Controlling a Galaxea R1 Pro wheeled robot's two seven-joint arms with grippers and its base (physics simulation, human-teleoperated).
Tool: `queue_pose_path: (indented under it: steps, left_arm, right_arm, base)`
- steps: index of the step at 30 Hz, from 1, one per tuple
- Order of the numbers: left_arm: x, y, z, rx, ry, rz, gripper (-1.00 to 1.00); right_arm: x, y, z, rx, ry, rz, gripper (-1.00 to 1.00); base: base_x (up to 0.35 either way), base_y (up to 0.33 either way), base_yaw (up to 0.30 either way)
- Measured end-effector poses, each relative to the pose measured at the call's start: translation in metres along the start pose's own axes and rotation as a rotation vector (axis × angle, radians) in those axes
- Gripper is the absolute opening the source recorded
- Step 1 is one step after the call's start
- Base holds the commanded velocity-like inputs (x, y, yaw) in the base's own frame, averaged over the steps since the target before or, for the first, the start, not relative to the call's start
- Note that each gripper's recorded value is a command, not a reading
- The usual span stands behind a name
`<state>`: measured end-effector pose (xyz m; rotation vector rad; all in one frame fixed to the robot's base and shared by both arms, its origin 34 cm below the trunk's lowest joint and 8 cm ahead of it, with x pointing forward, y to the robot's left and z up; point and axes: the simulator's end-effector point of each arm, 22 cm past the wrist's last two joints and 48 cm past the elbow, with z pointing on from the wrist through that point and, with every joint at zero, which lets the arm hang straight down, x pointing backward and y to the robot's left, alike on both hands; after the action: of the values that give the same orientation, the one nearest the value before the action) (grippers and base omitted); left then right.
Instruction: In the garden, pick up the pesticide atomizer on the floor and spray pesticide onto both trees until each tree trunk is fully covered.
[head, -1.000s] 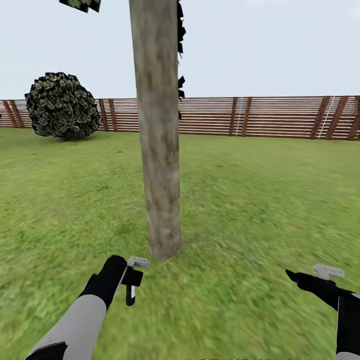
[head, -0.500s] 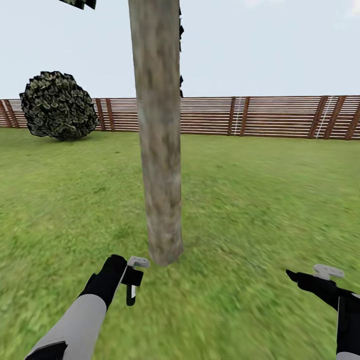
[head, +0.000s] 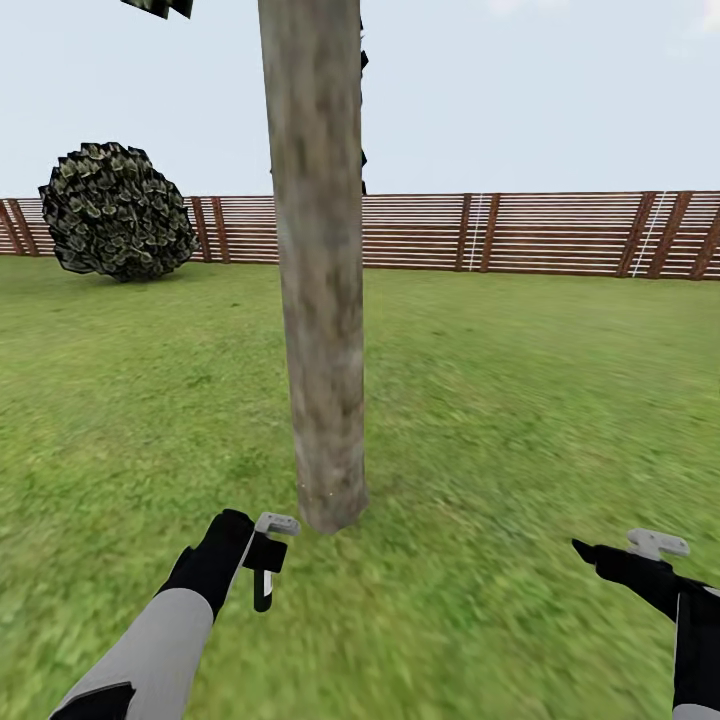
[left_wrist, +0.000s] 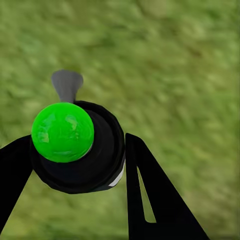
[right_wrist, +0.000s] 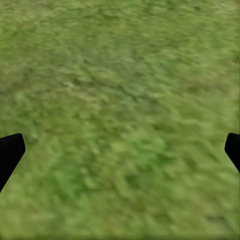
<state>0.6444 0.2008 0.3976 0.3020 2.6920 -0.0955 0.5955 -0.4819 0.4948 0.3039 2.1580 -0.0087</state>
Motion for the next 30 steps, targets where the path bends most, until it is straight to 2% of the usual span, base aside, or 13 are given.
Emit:
queue_pose_path:
  steps: [6, 17, 21, 23, 27, 30]
  left_arm:
    - [0.000, 0.000, 0.000, 0.000, 0.000, 0.000, -1.00]
    - [-0.002, 0.001, -0.001, -0.003, -0.006, 0.000, -1.00]
    - [-0.019, 0.010, -0.015, -0.021, -0.034, -0.017, -1.00]
    - [-0.035, 0.013, -0.027, -0.017, -0.038, -0.036, -1.00]
    - [-0.063, 0.011, -0.044, 0.006, -0.062, -0.045, -1.00]
    - [-0.074, 0.009, -0.054, 0.022, -0.048, -0.059, -1.00]
  right_arm:
    - [-0.002, -0.001, -0.001, 0.003, -0.004, -0.003, 1.00]
    - [-0.012, -0.003, -0.005, 0.013, -0.024, -0.015, 1.00]
    - [-0.012, -0.003, -0.005, 0.014, -0.026, -0.016, 1.00]
    - [-0.013, -0.003, -0.006, 0.014, -0.026, -0.016, 1.00]
    - [-0.013, -0.003, -0.006, 0.014, -0.026, -0.016, 1.00]
    - [-0.013, -0.003, -0.006, 0.014, -0.027, -0.016, 1.00]
  base:
    - [0.000, 0.000, -0.004]
    - [0.000, 0.000, -0.097]
    - [0.000, 0.000, -0.002]
    - [0.000, 0.000, 0.000]
    - [0.000, 0.000, 0.000]
    - [0.000, 0.000, 0.000]
